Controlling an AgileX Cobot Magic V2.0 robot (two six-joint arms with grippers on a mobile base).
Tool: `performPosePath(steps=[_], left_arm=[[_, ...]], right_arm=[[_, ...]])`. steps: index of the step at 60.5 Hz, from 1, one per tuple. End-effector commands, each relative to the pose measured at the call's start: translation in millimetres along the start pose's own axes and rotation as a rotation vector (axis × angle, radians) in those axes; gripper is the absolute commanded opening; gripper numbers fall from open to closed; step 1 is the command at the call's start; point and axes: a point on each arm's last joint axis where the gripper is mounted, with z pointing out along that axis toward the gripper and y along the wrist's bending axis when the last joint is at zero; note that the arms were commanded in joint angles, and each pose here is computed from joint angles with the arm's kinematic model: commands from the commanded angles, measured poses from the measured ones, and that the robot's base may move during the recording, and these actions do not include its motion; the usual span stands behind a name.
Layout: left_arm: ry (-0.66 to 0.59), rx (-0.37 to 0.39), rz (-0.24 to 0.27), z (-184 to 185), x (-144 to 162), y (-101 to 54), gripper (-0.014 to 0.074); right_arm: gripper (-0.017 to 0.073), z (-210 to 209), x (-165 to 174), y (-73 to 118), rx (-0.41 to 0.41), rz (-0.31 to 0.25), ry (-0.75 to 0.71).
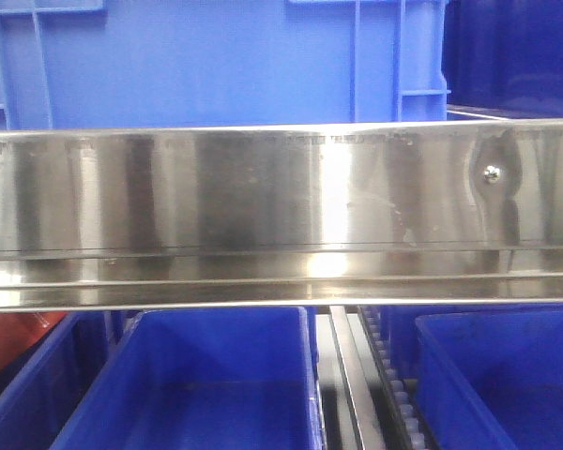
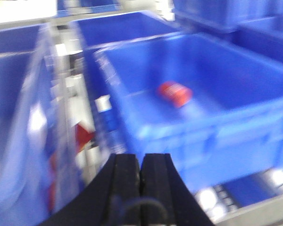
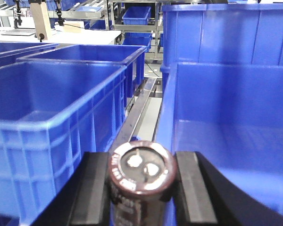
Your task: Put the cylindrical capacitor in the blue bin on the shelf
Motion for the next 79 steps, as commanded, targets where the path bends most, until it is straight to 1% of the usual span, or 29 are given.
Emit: performPosePath(steps=[1,2,4,9,15,21,30,36,41,46,52,63,66,69,70,72,73,76,77,79], left_arm=[[-0.003,-0.028,-0.015,-8.1,22.2,0.3,-0.0111],[-0.003,-0.032,-0.015,-9.2,25.5,0.3,-0.0111],[-0.003,-0.037,-0.016,-11.8,33.5,0.0,-0.0111],[-0.006,-0.04,-0.022,-16.3,47.8,-1.2,-0.0111],[0.002,-0.035,-0.024,-17.5,63.7,-2.4,-0.0111],[0.016,-0.035,-0.024,-15.6,72.7,-2.8,-0.0111],[0.004,-0.035,-0.024,-15.1,71.9,-2.8,-0.0111],[-0.016,-0.036,-0.024,-15.1,70.1,-2.7,-0.0111],[-0.029,-0.036,-0.024,-15.2,68.9,-2.6,-0.0111],[-0.031,-0.036,-0.024,-15.2,68.7,-2.6,-0.0111],[-0.031,-0.036,-0.024,-15.2,68.7,-2.6,-0.0111],[-0.031,-0.036,-0.024,-15.2,68.7,-2.6,-0.0111],[-0.031,-0.036,-0.024,-15.2,68.7,-2.6,-0.0111],[-0.031,-0.036,-0.024,-15.2,68.7,-2.6,-0.0111],[-0.031,-0.036,-0.024,-15.2,68.7,-2.6,-0.0111],[-0.031,-0.036,-0.024,-15.2,68.7,-2.6,-0.0111],[-0.031,-0.036,-0.024,-15.2,68.7,-2.6,-0.0111],[-0.031,-0.036,-0.024,-15.2,68.7,-2.6,-0.0111],[-0.031,-0.036,-0.024,-15.2,68.7,-2.6,-0.0111],[-0.031,-0.036,-0.024,-15.2,68.7,-2.6,-0.0111]], right_arm=[[-0.0148,10.0,-23.7,2.5,-0.028,-0.043,-0.052],[-0.0148,12.3,-26.9,3.1,-0.034,-0.058,-0.052],[-0.0148,19.3,-33.1,4.3,-0.051,-0.063,-0.047],[-0.0148,32.9,-52.7,9.4,-0.105,-0.053,-0.048],[-0.0148,57.6,-74.2,19.6,-0.185,-0.06,-0.004],[-0.0148,85.9,-88.9,35.9,-0.276,-0.077,0.048],[-0.0148,131.0,-105.5,72.1,-0.412,-0.106,0.091],[-0.0148,163.2,-103.5,99.7,-0.481,-0.132,0.143],[-0.0148,199.4,-91.5,124.3,-0.521,-0.151,0.208],[-0.0148,225.8,-80.1,139.2,-0.535,-0.159,0.252],[-0.0148,256.6,-63.9,150.9,-0.535,-0.165,0.303],[-0.0143,286.1,-43.4,159.6,-0.529,-0.169,0.357],[-0.0092,289.4,-40.2,159.8,-0.527,-0.169,0.366],[0.0004,291.2,-38.4,159.6,-0.525,-0.169,0.373],[0.0059,291.2,-38.4,159.6,-0.525,-0.169,0.373],[0.0141,292.0,-37.4,159.8,-0.525,-0.17,0.376],[0.0209,292.3,-37.5,159.0,-0.523,-0.169,0.376],[0.0349,292.7,-37.8,158.3,-0.52,-0.166,0.375],[0.0414,292.9,-38.0,158.1,-0.519,-0.165,0.373],[0.0509,293.2,-38.2,157.5,-0.518,-0.165,0.371]])
